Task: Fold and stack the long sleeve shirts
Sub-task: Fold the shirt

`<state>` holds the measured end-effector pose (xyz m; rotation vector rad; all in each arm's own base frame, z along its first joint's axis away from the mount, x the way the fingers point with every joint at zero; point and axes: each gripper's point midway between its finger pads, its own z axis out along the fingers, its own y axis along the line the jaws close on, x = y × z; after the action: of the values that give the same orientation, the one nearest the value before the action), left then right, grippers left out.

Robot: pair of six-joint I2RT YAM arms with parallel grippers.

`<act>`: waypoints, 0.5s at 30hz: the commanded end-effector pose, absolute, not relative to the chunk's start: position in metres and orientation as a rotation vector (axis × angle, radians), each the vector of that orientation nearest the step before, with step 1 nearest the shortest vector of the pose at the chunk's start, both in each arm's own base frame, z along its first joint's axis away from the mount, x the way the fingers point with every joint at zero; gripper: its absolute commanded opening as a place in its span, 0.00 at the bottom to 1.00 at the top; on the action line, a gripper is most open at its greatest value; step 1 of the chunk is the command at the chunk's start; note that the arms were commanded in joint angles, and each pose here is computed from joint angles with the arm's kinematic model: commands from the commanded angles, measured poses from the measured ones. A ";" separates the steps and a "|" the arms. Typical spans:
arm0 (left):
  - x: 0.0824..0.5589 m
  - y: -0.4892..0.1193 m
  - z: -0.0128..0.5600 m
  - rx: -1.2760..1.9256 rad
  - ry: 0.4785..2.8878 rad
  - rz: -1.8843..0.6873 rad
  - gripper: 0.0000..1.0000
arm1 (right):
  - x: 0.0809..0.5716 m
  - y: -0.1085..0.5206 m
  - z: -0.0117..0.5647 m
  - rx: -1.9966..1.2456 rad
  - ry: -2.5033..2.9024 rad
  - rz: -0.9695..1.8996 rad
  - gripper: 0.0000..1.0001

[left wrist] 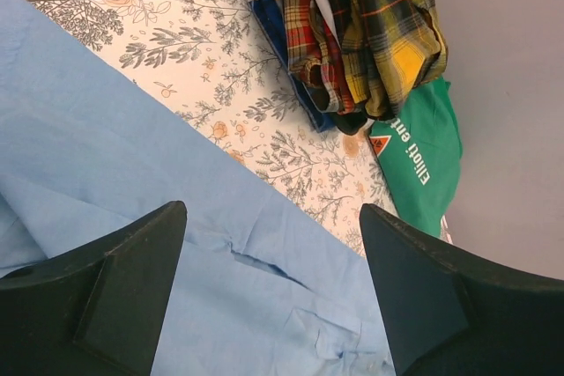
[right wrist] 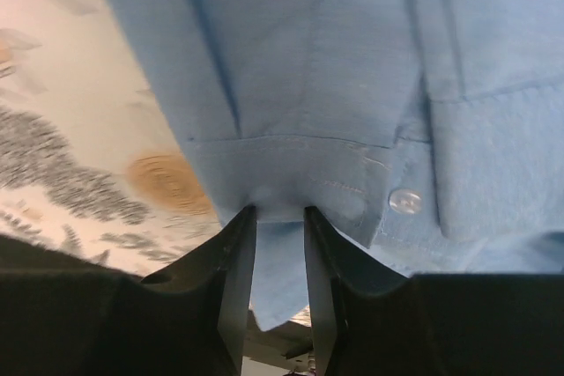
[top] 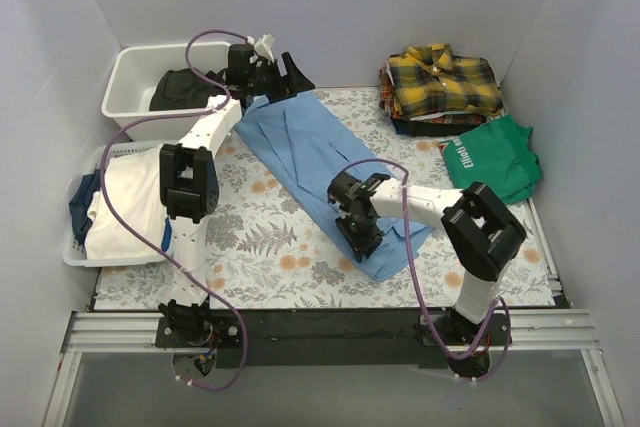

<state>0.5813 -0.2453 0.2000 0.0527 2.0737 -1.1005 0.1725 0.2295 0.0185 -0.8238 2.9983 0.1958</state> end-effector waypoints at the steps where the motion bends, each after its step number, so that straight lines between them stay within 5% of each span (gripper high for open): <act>1: 0.560 -0.239 0.223 0.104 2.071 -1.062 0.79 | 0.135 0.276 0.014 -1.136 2.955 0.350 0.36; 5: 0.549 -0.229 0.193 0.050 2.165 -0.997 0.79 | 0.144 0.299 0.036 -1.208 2.821 0.344 0.36; 15: 0.509 -0.250 0.088 0.036 2.435 -0.572 0.73 | 0.260 0.253 0.119 -0.711 2.565 0.169 0.39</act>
<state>0.5277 -0.2346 0.0909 -0.0272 2.4088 -0.7704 0.2007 0.2802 0.0817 -0.9378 2.6775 0.2364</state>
